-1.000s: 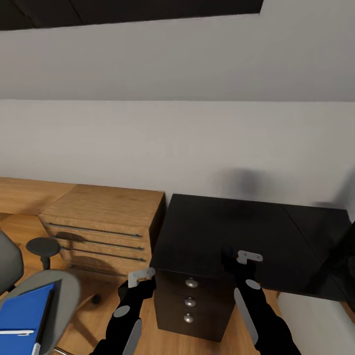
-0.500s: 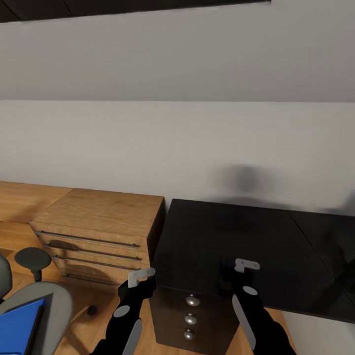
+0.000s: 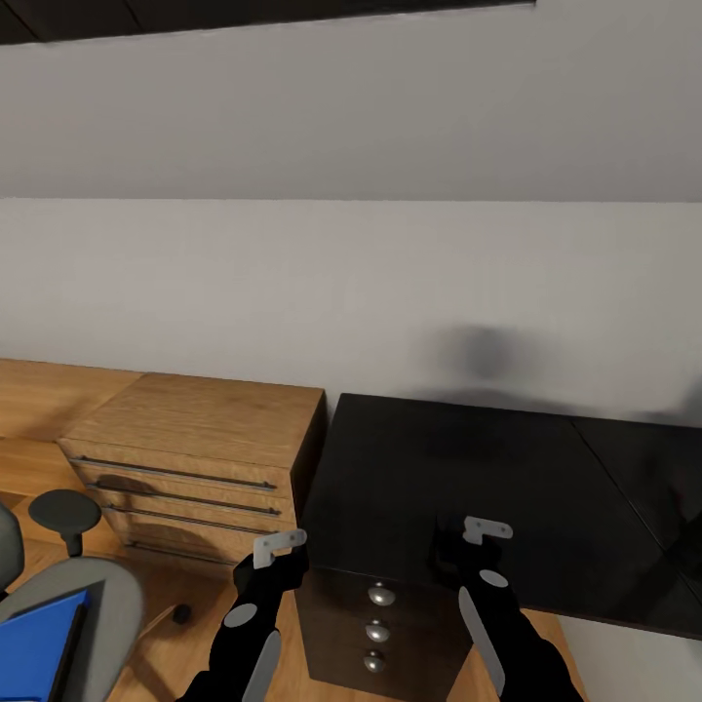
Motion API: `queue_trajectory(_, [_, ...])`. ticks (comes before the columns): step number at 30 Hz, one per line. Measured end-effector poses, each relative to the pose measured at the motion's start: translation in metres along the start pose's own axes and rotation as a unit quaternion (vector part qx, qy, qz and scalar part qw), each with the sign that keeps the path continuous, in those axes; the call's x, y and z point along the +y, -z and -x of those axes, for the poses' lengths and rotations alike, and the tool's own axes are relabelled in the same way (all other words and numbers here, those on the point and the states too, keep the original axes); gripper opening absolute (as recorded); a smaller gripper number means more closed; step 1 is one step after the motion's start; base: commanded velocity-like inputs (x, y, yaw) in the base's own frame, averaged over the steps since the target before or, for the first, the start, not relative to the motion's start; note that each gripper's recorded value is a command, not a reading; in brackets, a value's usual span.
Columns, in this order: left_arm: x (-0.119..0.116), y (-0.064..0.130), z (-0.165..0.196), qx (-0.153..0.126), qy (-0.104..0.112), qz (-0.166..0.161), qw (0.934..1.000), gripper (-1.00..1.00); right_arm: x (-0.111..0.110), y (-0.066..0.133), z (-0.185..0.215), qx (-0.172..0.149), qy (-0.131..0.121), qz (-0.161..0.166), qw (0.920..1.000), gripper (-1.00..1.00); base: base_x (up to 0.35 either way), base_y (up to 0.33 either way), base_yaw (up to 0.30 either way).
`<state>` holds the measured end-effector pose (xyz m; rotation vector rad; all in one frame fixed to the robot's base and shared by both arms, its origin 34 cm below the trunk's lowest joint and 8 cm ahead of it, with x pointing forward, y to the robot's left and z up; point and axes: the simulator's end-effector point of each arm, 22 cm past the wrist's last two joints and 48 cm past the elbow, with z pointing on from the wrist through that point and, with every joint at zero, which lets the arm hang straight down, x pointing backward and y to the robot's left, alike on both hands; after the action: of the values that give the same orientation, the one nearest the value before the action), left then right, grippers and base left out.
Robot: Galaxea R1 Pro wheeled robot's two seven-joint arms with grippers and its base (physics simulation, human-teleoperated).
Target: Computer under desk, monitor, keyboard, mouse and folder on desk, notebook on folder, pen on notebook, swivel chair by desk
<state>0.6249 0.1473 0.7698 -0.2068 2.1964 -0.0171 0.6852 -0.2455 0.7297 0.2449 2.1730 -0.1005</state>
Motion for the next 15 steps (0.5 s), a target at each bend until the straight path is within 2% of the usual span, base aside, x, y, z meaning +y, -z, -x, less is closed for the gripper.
queue_trajectory(15, [0.0, 0.0, 0.0002, 0.0, 0.0, 0.0, 1.0, 1.0, -0.001, -0.0003, -0.0005, 0.001, 0.0, -0.001, 1.0, 1.0, 0.001, 0.0, 0.0])
